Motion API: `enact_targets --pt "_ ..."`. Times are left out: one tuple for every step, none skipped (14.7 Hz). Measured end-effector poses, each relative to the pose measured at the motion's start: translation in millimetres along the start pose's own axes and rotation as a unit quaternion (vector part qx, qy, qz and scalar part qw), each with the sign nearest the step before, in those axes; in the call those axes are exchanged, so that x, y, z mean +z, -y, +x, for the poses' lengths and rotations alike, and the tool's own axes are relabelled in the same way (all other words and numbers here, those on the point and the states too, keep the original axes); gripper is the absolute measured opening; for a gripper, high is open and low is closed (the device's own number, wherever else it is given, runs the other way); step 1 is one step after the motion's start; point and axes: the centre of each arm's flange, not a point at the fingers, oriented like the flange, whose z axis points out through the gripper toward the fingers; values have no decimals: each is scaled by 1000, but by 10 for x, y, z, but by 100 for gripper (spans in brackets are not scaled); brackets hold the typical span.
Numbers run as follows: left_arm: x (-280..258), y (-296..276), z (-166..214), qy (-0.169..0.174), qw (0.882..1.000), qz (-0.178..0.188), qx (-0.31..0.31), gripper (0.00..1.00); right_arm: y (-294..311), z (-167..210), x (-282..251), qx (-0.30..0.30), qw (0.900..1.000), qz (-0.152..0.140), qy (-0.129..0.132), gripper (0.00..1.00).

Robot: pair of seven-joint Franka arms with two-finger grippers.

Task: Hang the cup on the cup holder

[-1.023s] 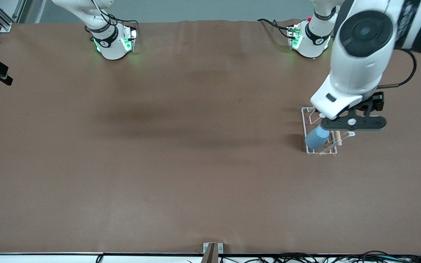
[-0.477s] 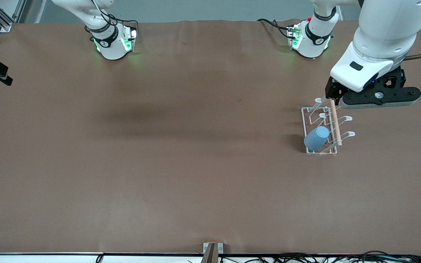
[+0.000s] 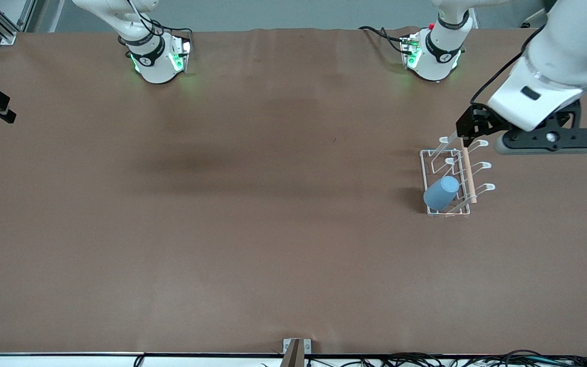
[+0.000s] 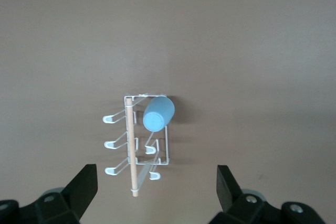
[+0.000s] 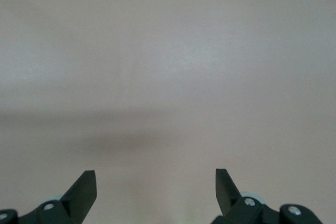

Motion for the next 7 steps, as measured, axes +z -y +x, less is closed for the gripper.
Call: enact_targets --pt "-42 125 -17 2 1000 -11 -10 100 -4 5 3 0 1000 0 -1 100" --pt "-66 258 -31 3 1000 -18 -18 100 -7 12 11 1 1000 0 0 100" --pt "-68 383 -52 6 1000 -21 -23 100 -9 20 23 1 1000 0 0 100" --pt "-49 473 -76 10 999 -20 -26 100 -9 27 34 1 1000 0 1 100" --pt "-18 538 -109 16 999 -20 -28 100 -9 33 42 1 1000 0 2 100" --pt "19 588 -146 19 999 -24 -30 100 -9 36 46 1 1000 0 2 100" --pt "58 634 -191 20 999 -29 -33 100 -8 38 48 1 1000 0 2 100"
